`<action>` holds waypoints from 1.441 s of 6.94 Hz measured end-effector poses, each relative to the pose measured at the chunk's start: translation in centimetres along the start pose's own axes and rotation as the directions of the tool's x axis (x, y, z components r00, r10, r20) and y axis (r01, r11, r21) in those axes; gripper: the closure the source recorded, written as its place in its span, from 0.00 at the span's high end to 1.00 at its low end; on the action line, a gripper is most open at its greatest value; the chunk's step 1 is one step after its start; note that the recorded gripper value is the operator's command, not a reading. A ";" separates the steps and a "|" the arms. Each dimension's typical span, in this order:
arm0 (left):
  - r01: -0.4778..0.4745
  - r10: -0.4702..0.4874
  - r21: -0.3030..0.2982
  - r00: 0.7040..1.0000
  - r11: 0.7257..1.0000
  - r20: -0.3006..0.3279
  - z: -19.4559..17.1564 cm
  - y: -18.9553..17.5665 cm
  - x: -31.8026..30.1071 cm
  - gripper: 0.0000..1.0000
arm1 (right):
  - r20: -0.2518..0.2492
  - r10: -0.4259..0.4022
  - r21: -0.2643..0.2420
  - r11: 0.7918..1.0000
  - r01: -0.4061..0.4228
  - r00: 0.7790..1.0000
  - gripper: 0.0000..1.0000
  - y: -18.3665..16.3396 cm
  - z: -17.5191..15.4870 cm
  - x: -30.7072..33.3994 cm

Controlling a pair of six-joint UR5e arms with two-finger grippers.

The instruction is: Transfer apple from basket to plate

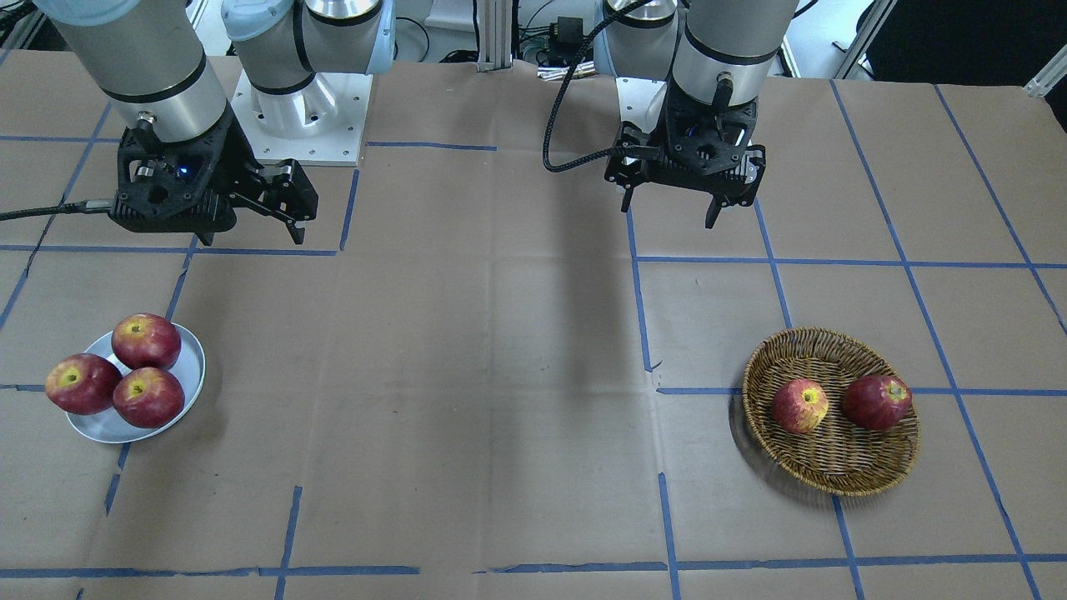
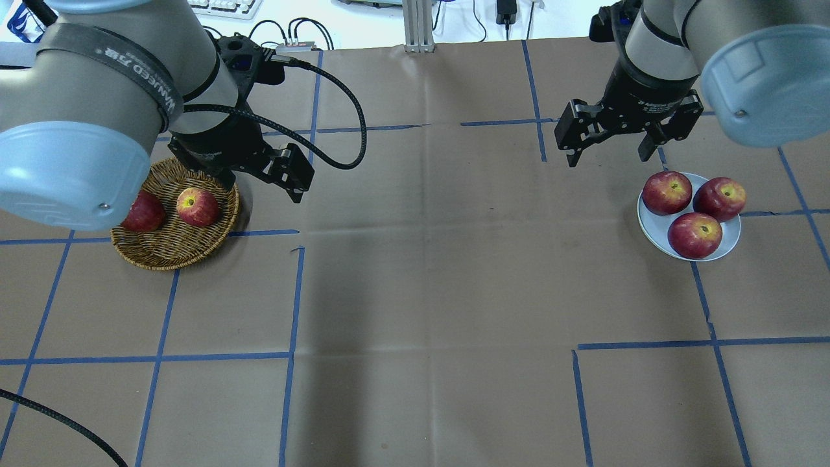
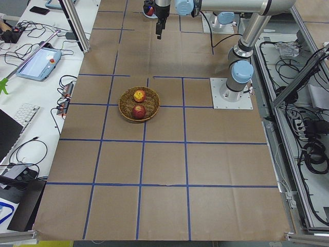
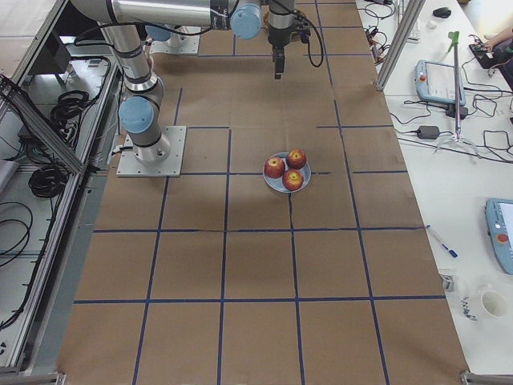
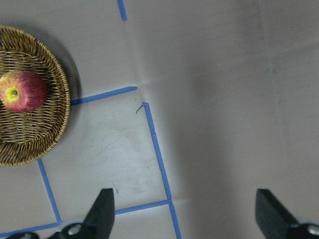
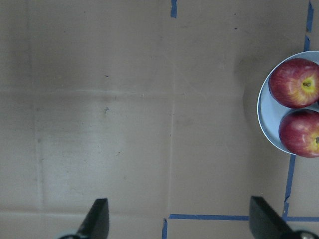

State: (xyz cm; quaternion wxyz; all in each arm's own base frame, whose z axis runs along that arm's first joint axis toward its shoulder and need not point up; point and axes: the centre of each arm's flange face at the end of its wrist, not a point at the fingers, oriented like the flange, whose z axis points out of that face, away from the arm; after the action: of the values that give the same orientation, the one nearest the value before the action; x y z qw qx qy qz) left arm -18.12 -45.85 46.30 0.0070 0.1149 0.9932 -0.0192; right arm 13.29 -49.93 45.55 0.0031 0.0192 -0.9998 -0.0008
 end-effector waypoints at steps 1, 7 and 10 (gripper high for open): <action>0.003 -0.003 -0.002 1.000 1.000 0.000 -0.1 0.2 0.1 0.99 | 0.000 0.000 0.000 1.000 0.000 1.000 1.00 0.0 0.0 0.0; 0.013 -0.013 -0.029 1.000 1.000 0.000 -0.9 2.2 -0.7 1.00 | 0.000 0.001 -0.001 1.000 -0.001 1.000 1.00 0.0 0.0 0.0; -0.101 0.099 -0.055 0.995 0.993 -0.027 6.3 -1.0 -11.6 1.00 | 0.000 0.000 0.000 1.000 0.000 1.000 1.00 0.0 0.0 0.0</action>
State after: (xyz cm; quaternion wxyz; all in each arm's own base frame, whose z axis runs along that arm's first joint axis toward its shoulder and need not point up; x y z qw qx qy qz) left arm -7.03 -49.75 40.25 -0.0008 0.1644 0.9863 0.0105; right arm 13.29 -49.96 45.52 0.0031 0.0190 -0.9998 -0.0006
